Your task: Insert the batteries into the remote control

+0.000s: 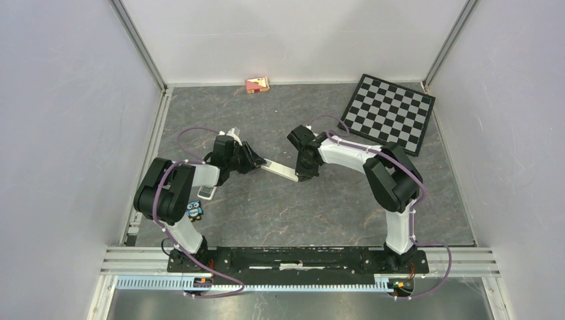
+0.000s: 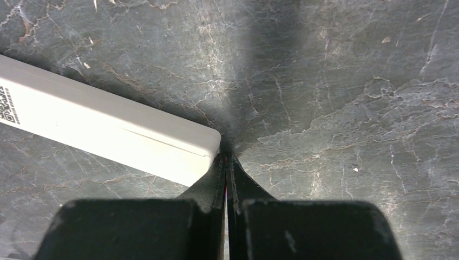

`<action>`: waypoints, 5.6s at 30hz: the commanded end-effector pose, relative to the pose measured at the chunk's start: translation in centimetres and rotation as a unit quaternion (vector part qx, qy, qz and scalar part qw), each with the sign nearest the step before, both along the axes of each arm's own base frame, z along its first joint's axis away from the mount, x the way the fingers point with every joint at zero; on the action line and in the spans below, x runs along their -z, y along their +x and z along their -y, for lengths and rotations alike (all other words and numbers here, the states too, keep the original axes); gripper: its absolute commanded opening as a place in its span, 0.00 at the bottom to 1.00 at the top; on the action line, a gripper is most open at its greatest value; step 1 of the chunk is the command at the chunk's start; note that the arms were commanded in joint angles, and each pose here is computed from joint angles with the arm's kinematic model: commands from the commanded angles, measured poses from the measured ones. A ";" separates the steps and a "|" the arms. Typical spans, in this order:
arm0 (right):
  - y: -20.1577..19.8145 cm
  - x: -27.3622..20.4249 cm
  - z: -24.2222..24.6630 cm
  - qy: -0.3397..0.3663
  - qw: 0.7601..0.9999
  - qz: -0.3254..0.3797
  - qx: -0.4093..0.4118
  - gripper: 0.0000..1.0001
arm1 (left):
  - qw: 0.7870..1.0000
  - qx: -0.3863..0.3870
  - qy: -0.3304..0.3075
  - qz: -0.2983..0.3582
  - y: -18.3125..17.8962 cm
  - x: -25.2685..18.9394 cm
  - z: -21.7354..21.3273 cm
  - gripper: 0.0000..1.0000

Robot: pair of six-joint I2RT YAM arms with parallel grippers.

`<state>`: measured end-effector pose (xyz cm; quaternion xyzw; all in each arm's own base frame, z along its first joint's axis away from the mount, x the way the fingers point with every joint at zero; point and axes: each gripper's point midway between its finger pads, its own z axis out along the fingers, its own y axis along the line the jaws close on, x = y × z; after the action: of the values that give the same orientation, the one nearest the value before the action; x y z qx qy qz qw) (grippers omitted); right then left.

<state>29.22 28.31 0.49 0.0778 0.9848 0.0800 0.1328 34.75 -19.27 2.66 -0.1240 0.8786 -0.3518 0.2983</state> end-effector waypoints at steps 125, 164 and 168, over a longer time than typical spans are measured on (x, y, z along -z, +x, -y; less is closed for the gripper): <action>-4.4 -7.9 5.7 0.232 0.894 0.290 -0.250 0.82 | 0.908 -0.210 0.329 -0.151 -8.1 0.2 -15.6 1.00; -3.8 -21.7 0.4 0.497 0.802 0.307 -0.120 0.98 | 0.971 0.207 -0.121 0.024 -12.3 -15.9 5.8 0.47; -3.4 -23.5 -0.7 0.523 0.790 0.303 -0.098 0.98 | 0.956 0.222 -0.183 0.056 -12.2 -19.5 7.2 0.47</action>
<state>25.35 27.34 18.67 -0.0097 0.7553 0.5548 0.3486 22.64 -23.91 15.29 -0.0108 0.8617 -0.4645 0.2040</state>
